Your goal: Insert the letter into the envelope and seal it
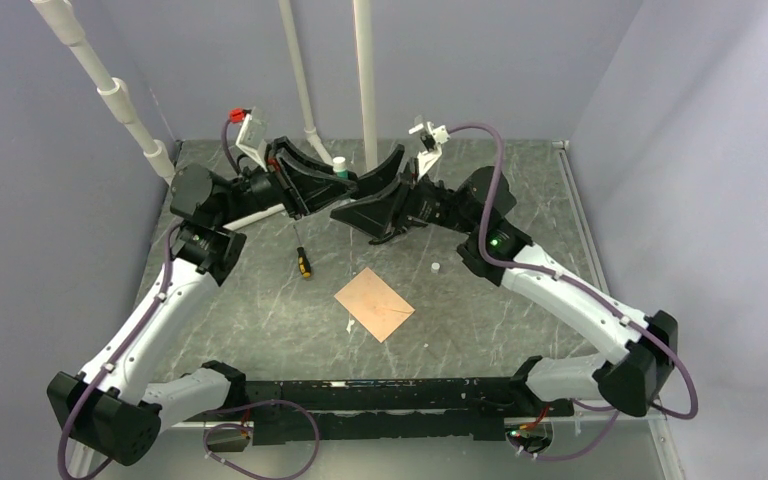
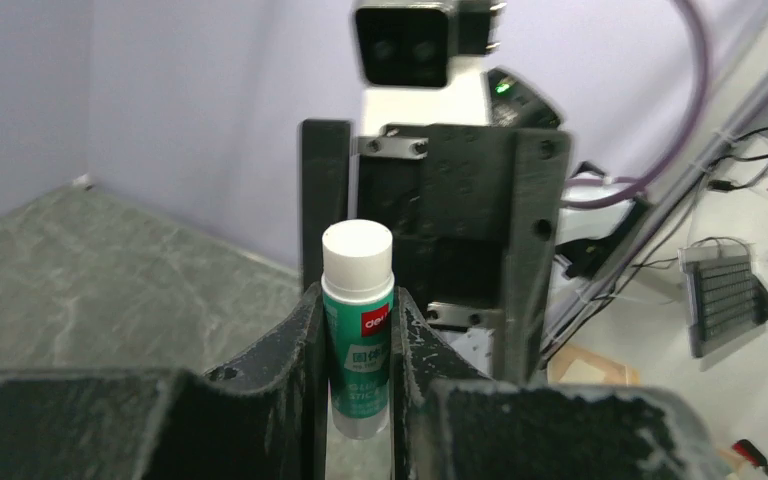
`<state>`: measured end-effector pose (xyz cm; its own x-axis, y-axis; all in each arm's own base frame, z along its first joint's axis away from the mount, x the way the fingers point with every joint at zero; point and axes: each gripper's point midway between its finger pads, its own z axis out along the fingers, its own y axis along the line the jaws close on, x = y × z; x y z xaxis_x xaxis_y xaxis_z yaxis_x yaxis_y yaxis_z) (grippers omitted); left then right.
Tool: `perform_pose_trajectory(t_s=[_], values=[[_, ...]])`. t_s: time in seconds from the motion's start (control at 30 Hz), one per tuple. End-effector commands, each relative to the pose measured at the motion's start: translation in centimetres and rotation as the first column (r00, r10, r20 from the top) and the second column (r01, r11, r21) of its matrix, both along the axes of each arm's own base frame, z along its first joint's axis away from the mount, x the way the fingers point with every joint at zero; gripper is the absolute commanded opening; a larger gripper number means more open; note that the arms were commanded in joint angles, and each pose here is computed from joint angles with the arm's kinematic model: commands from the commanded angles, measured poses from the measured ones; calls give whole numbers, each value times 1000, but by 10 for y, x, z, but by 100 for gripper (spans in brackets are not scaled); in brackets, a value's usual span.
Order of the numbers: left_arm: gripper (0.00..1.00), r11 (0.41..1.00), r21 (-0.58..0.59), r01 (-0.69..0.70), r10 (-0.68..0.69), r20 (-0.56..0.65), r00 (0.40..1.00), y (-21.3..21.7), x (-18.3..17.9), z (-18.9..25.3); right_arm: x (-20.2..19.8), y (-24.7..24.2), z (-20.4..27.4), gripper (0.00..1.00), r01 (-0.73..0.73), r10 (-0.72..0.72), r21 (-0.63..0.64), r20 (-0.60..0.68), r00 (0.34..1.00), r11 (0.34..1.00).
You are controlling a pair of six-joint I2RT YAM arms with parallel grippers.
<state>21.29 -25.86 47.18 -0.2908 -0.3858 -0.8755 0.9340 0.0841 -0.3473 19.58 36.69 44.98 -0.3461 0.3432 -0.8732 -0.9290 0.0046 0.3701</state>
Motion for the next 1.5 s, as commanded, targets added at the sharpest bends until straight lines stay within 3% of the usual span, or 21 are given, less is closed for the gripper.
perform_pose_trajectory(t_s=[0.0,0.13,0.23,0.3,0.4,0.53,0.93,1.1,1.47], values=[[2,986,132,-104,97,55,994,3,13,-16,10,-23,-22,70,141,-142,-138,4,990,980],[3,929,277,-245,230,83,970,15,33,-43,31,-50,-75,72,252,-290,-318,-77,954,914],[2,876,360,-322,308,95,946,26,44,-60,58,-81,-117,71,388,-505,-468,-152,850,794],[2,850,399,-345,337,92,937,31,48,-71,80,-114,-158,70,472,-697,-610,-194,691,637],[2,846,417,-334,335,72,939,31,47,-80,96,-158,-216,69,467,-872,-792,-162,462,394],[2,874,412,-259,269,34,962,23,38,-89,101,-204,-286,66,359,-969,-928,-4,249,96],[3,913,392,-113,125,-5,992,10,19,-95,130,-201,-376,53,155,-960,-988,31,277,13],[2,914,390,-110,119,1,993,10,19,-96,129,-192,-403,49,88,-951,-994,-34,308,65],[3,916,386,-106,110,11,994,8,22,-93,140,-192,-418,43,65,-949,-996,-44,314,68]])
